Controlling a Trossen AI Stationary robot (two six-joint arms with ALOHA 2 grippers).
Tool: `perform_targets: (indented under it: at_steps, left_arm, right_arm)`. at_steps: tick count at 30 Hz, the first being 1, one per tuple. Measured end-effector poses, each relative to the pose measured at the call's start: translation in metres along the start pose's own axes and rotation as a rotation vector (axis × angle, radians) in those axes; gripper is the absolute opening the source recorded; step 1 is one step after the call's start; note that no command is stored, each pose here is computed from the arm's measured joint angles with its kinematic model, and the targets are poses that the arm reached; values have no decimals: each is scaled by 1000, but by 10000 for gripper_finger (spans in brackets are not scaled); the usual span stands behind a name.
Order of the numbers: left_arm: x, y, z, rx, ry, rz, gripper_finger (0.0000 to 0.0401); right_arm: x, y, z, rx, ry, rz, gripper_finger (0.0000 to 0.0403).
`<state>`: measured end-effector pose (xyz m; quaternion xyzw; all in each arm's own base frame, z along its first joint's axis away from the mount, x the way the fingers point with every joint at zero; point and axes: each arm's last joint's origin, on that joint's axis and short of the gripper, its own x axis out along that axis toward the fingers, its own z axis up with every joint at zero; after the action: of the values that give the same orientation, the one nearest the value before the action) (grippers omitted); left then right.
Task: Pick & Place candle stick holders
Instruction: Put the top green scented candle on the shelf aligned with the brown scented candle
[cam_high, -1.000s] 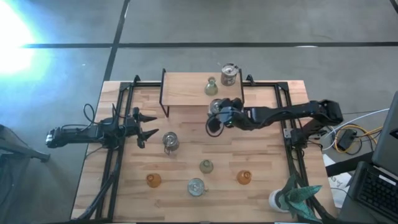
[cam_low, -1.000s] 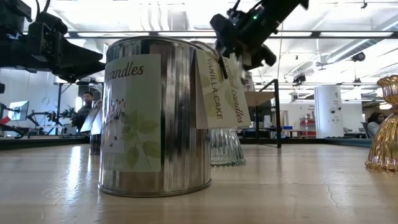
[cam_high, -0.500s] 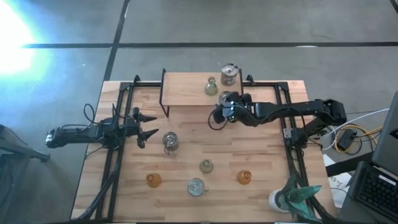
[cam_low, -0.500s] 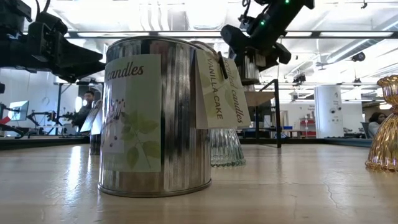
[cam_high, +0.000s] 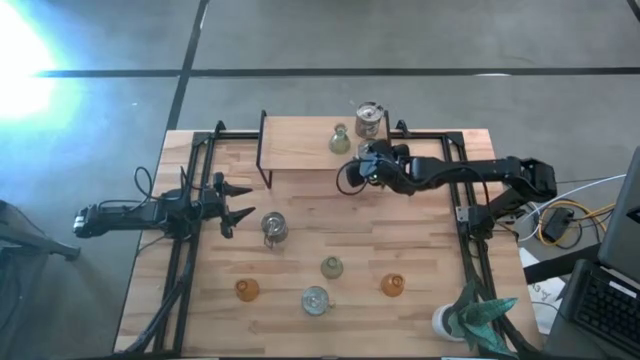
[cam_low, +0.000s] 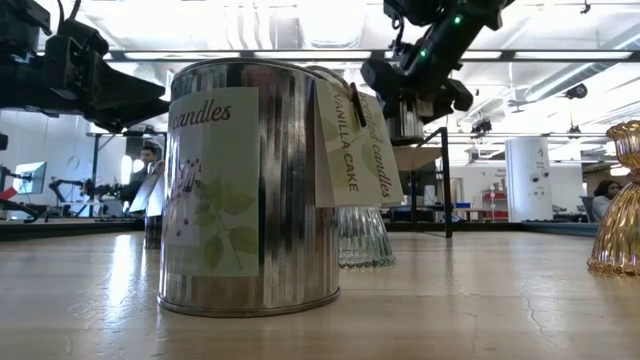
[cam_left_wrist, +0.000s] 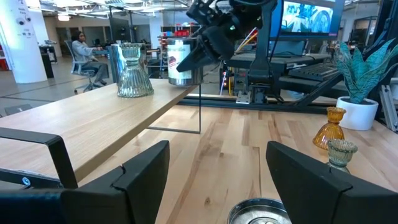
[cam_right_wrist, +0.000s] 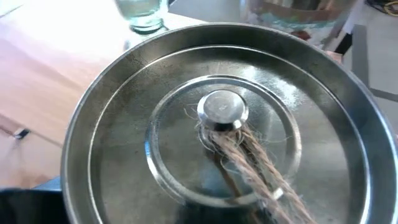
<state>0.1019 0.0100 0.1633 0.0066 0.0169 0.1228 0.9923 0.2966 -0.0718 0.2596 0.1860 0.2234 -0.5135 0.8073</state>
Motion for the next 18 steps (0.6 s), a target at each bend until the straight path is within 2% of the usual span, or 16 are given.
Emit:
perform_targets:
  at_steps: [8,18]
  left_arm:
    - [0,0,0,0,0,0,273]
    - [0,0,0,0,0,0,273]
  right_arm:
    - [15,-11,5,17,1,-35,348]
    - [32,-22,6,73,-15,-4,348]
